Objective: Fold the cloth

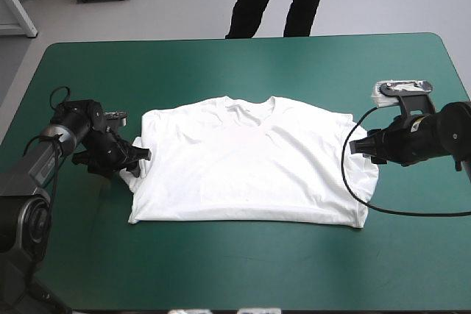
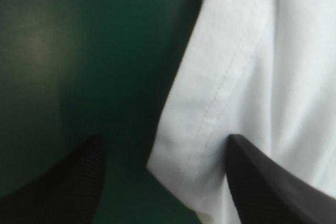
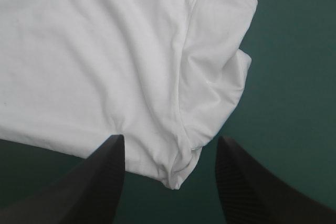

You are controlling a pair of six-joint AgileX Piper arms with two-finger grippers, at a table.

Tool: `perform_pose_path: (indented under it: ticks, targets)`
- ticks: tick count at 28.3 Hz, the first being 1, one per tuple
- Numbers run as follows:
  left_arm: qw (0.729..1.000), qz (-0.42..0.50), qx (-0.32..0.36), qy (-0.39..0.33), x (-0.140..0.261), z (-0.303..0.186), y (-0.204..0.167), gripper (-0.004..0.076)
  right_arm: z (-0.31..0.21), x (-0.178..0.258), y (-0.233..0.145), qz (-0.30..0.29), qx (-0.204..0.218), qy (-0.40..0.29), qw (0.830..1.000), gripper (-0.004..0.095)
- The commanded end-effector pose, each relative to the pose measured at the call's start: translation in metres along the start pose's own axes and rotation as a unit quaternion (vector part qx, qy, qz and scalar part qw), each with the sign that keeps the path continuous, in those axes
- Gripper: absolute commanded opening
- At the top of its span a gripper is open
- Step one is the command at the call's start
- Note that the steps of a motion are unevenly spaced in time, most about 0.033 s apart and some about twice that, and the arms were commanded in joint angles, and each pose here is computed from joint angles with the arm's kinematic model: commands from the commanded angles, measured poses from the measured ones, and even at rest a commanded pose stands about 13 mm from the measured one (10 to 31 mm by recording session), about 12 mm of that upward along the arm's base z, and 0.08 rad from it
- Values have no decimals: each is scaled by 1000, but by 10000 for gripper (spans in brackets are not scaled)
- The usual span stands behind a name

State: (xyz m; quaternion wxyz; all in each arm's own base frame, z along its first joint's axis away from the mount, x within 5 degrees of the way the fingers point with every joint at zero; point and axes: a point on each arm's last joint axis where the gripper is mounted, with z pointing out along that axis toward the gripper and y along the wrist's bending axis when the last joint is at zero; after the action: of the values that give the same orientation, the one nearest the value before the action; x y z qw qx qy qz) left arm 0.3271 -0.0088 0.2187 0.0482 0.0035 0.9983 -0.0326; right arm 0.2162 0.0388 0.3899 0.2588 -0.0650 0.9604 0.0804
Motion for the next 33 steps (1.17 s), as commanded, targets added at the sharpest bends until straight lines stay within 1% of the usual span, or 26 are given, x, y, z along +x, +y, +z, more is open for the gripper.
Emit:
perform_pose_path:
  ticks: [1,2,4,5,6,8,9,12,19,23,27,31,33]
  targets:
    - [1000,-6,9,-23,-7,-8,-2,472,-16,-4,1,-3,2,-46,999,486]
    - [1000,-6,9,-20,-7,-6,-2,462,-16,-4,1,-3,2,-46,999,486]
    - [1000,0,12,-23,-7,-4,-3,360,-16,-4,1,-4,4,-46,999,486]
    - [1000,0,12,-23,-7,-4,-2,276,-16,-4,1,-4,4,-46,999,486]
    - [1000,0,12,-21,-7,-4,-2,211,-16,-4,1,-4,4,-46,999,486]
    - [1000,0,12,-20,-6,-5,-3,41,-16,-4,1,-4,4,-46,999,486]
    - [1000,2,11,-23,-6,-6,-2,-7,-16,-4,1,-4,4,-46,999,486]
    - [999,3,11,-45,-5,-17,-3,-9,-16,-4,1,-3,3,-44,999,486]
    - [989,-7,15,-144,1,-61,-6,-9,-16,-3,1,-2,3,-36,999,486]
    - [984,-14,55,-167,4,-71,-14,-9,-16,-2,1,-2,3,-35,999,486]
    - [977,4,104,-185,2,-74,-34,-9,-16,-2,1,0,-1,-34,999,486]
    - [972,41,115,-201,0,-71,-62,-9,-16,-2,1,0,-1,-30,1000,486]
    - [972,57,120,-194,-2,-63,-76,-9,-16,-1,1,0,-1,-29,1000,486]
